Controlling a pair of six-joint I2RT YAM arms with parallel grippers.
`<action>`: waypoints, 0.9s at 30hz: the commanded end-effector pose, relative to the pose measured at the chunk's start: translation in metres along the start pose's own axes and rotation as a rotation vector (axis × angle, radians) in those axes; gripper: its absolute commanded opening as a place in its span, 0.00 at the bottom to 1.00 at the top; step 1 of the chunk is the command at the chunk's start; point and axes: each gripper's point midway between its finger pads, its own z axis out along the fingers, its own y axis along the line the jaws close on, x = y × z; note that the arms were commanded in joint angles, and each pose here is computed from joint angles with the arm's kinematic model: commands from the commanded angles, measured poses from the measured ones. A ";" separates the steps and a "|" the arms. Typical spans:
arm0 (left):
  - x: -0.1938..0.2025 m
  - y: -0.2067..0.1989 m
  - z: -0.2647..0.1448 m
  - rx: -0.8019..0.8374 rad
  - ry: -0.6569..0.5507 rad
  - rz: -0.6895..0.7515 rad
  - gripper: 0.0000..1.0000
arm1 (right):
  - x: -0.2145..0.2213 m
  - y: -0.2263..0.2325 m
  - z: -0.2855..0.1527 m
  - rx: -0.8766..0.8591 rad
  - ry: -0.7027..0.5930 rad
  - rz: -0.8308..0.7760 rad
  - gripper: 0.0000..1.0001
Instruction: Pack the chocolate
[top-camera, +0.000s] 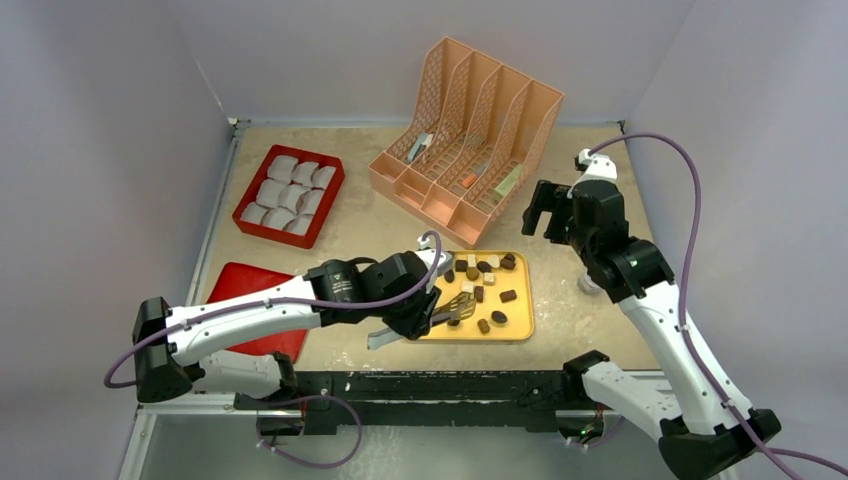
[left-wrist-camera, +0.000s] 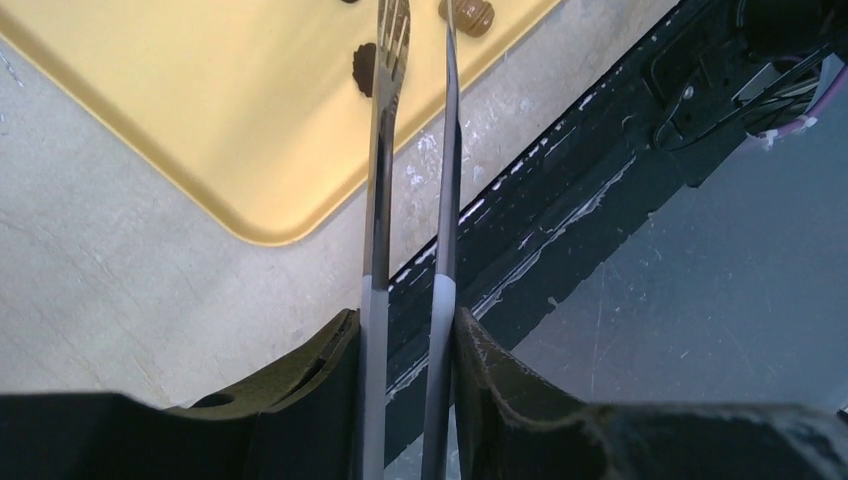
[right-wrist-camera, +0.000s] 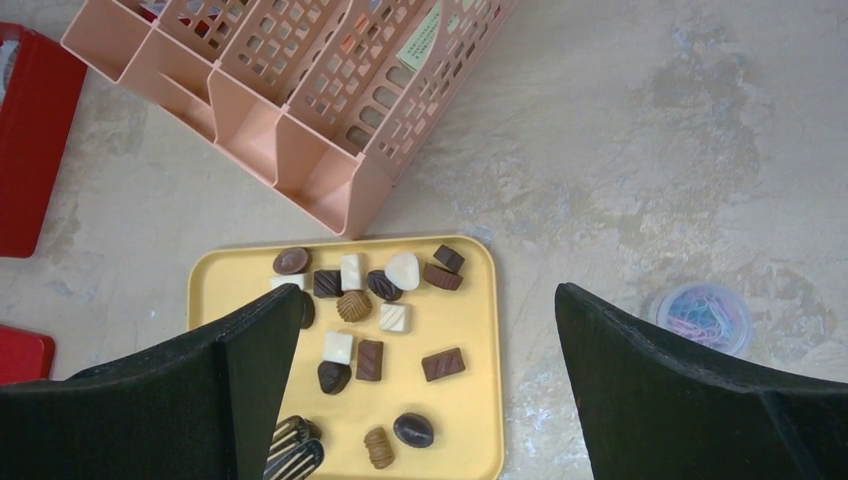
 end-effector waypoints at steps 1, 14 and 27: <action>0.004 -0.004 -0.006 -0.007 -0.009 -0.016 0.34 | -0.019 -0.002 -0.011 0.001 -0.066 0.006 0.98; 0.014 0.010 0.007 -0.094 0.014 0.015 0.37 | -0.020 -0.002 -0.014 -0.001 -0.072 0.007 0.98; 0.023 0.007 0.022 -0.088 0.031 0.027 0.37 | -0.019 -0.002 -0.013 -0.001 -0.068 0.012 0.98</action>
